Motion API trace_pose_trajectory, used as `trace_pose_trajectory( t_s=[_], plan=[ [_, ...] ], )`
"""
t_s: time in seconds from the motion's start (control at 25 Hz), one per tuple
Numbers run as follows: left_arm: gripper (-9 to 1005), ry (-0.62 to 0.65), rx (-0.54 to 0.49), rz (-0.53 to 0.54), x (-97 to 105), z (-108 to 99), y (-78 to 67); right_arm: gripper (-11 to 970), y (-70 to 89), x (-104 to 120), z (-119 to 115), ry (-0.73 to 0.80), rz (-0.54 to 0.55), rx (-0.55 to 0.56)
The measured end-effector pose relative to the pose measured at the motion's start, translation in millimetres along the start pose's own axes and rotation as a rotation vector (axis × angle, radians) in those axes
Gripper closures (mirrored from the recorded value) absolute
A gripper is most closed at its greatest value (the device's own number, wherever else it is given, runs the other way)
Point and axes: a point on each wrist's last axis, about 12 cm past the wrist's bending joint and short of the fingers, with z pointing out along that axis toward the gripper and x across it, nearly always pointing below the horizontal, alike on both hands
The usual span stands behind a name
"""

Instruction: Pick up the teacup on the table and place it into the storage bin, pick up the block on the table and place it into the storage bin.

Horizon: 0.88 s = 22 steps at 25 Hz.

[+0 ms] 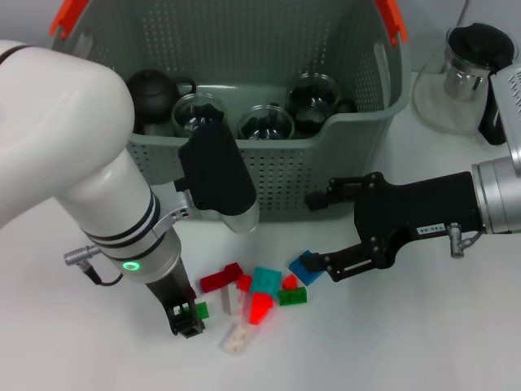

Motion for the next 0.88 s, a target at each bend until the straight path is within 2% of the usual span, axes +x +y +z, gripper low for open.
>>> trace_pose_trajectory(
  t_s=[0.16, 0.4, 0.6, 0.88],
  plan=[
    [577, -0.006, -0.006, 0.004, -0.6, 0.4, 0.4, 18, -0.2, 0.0, 0.0, 0.0, 0.0, 0.001],
    [804, -0.016, -0.013, -0.003, -0.6, -0.1, 2.3, 18, -0.5, -0.1, -0.4, -0.002, 0.0, 0.004],
    [805, -0.033, -0.023, -0.008, -2.4, -6.5, 3.8, 17, -1.1, -0.7, -1.4, -0.006, 0.0, 0.006],
    [805, -0.131, -0.008, -0.047, -5.3, -44.1, 6.3, 17, -1.5, -0.4, -3.8, -0.003, -0.002, 0.007]
  ],
)
